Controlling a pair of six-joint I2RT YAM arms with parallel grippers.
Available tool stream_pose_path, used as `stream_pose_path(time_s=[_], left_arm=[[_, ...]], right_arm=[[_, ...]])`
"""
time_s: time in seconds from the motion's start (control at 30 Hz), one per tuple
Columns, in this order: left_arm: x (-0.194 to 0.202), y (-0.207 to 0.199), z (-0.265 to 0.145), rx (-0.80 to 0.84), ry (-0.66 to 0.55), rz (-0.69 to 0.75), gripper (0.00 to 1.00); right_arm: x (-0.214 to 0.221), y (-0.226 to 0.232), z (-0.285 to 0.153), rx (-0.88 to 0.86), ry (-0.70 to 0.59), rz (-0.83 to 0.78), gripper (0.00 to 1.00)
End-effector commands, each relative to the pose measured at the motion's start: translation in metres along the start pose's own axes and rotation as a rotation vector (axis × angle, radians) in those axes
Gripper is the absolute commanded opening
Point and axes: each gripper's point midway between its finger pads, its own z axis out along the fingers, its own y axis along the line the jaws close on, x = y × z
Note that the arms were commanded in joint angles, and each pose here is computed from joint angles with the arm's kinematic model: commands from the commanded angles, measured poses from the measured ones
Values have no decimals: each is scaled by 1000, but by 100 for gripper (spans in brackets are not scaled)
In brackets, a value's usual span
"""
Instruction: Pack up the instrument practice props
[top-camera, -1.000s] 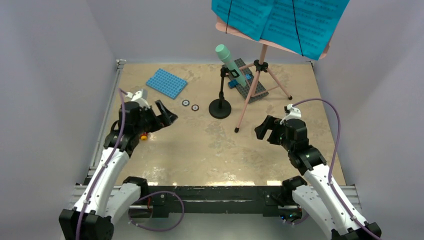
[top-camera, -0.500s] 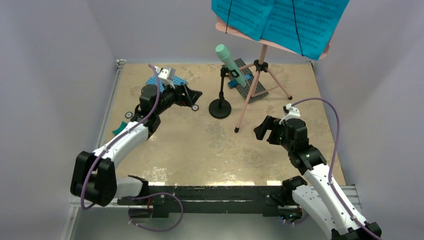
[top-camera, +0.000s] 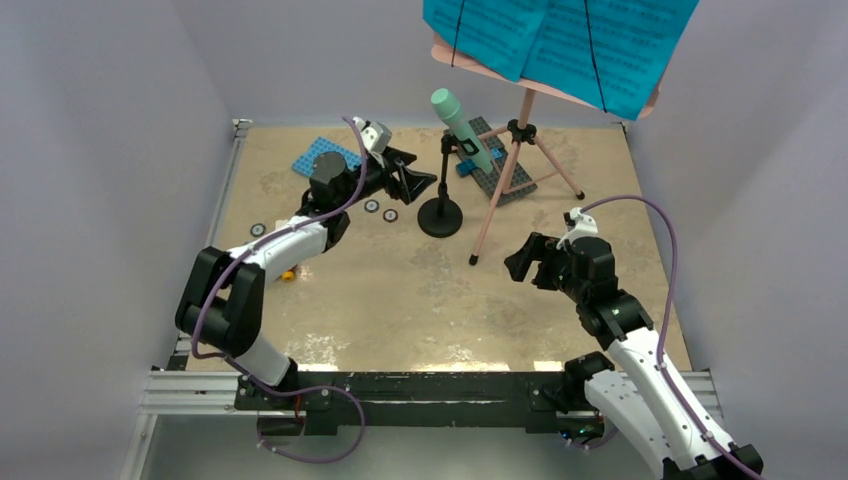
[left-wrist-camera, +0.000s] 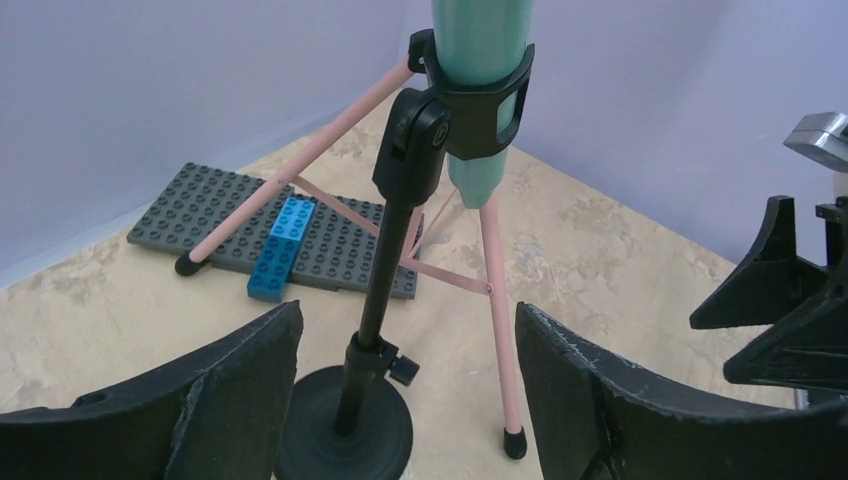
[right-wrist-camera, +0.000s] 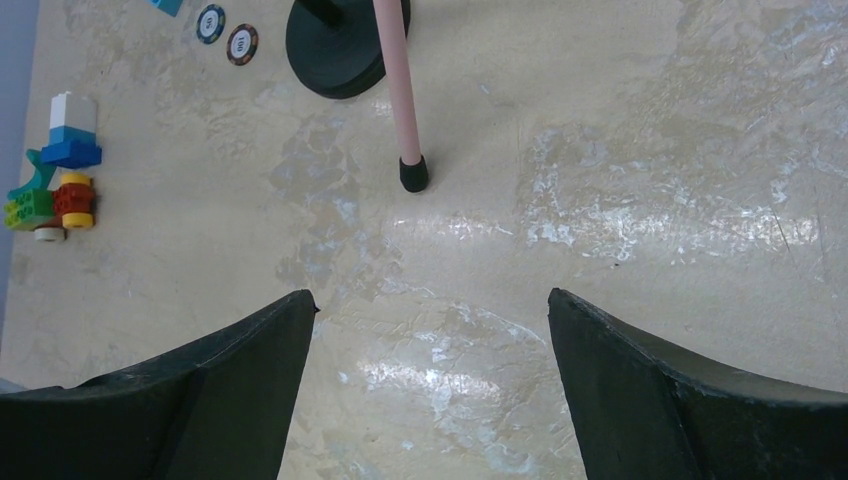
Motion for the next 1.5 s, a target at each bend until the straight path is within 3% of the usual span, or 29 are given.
stream_pose_path(time_s=[0.0, 0.33, 0.6, 1.0, 1.17, 1.33, 1.47], left_arm=[[-32, -15, 25, 94, -89, 179, 79], [-12, 3, 57, 94, -56, 222, 66], [-9, 11, 73, 110, -73, 223, 49], [-12, 11, 81, 133, -94, 218, 40], [-7, 9, 79, 142, -83, 212, 25], [-15, 0, 66, 134, -89, 220, 0], [-30, -10, 46, 90, -103, 216, 0]], right_arm=[[-17, 17, -6, -65, -49, -14, 91], [-12, 15, 0, -62, -36, -9, 91], [-13, 14, -1, -58, -38, -9, 91], [-10, 13, 0, -57, -30, -5, 91], [-10, 14, 0, -59, -28, -4, 91], [-15, 16, -2, -64, -42, -6, 91], [-18, 21, -6, -88, -48, -5, 90]])
